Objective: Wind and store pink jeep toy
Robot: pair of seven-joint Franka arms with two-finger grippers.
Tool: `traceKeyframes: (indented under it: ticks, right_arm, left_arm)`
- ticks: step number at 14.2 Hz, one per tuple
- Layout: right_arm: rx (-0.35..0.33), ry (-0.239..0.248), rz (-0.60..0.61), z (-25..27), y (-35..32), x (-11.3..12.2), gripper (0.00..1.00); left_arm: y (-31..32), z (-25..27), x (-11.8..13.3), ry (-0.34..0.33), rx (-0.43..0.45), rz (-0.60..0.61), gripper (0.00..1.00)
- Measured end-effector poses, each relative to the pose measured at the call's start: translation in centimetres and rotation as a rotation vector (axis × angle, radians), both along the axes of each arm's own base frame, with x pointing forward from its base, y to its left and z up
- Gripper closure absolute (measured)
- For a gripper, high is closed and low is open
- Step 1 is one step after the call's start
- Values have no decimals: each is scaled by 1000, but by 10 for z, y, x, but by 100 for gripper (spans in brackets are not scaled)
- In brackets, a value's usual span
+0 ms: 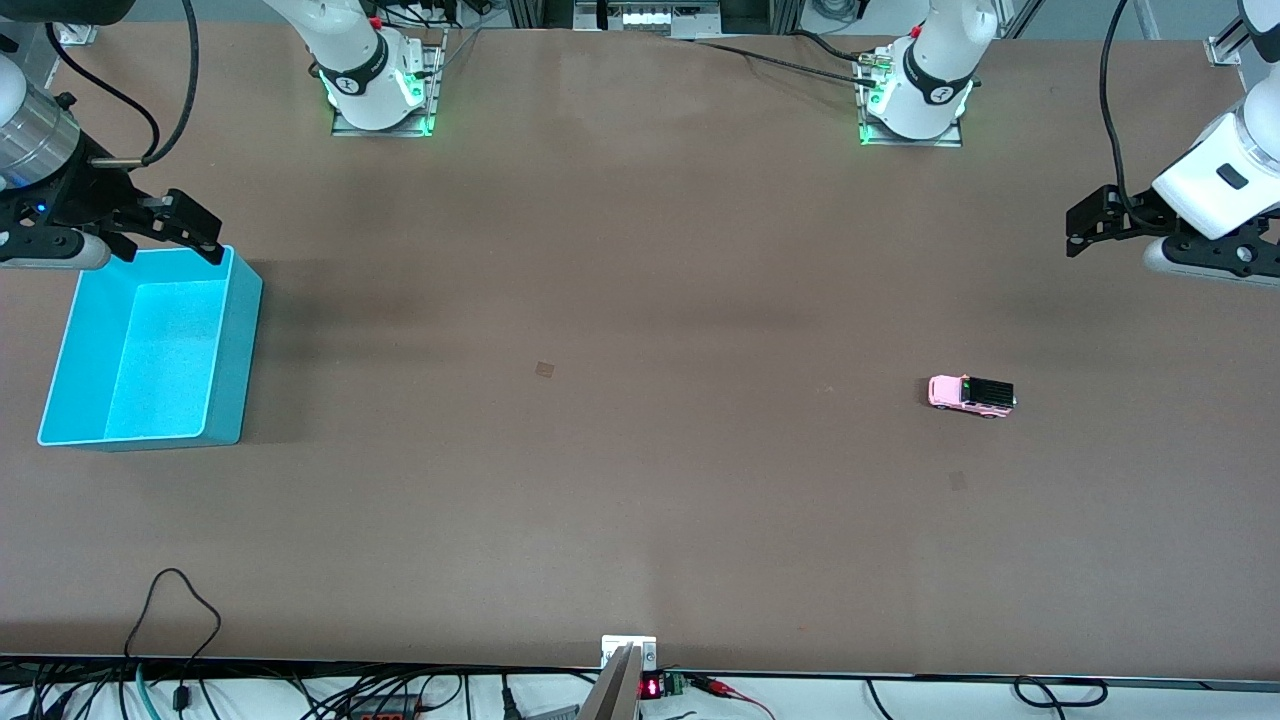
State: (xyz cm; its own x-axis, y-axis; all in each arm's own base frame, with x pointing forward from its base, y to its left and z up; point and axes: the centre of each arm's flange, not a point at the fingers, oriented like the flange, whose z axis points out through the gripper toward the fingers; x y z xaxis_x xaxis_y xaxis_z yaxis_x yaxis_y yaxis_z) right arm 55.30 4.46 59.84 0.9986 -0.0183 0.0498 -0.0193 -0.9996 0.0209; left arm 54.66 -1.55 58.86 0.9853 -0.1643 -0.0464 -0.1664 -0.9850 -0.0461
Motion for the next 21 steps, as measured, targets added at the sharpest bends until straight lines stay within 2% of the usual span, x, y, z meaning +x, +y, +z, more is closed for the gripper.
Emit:
traceKeyframes:
  ticks: [7, 15, 17, 21]
  right_arm:
    - [0, 0, 0, 0, 0, 0, 0]
    - [0, 0, 0, 0, 0, 0, 0]
    - [0, 0, 0, 0, 0, 0, 0]
    - [0, 0, 0, 0, 0, 0, 0]
  left_arm:
    - [-1, 2, -1, 3, 0, -2, 0]
    - [-1, -3, -6, 60, 2, 1, 0]
    - [0, -8, -12, 111, 4, 3, 0]
    - [-5, -20, -31, 282, 8, -4, 0]
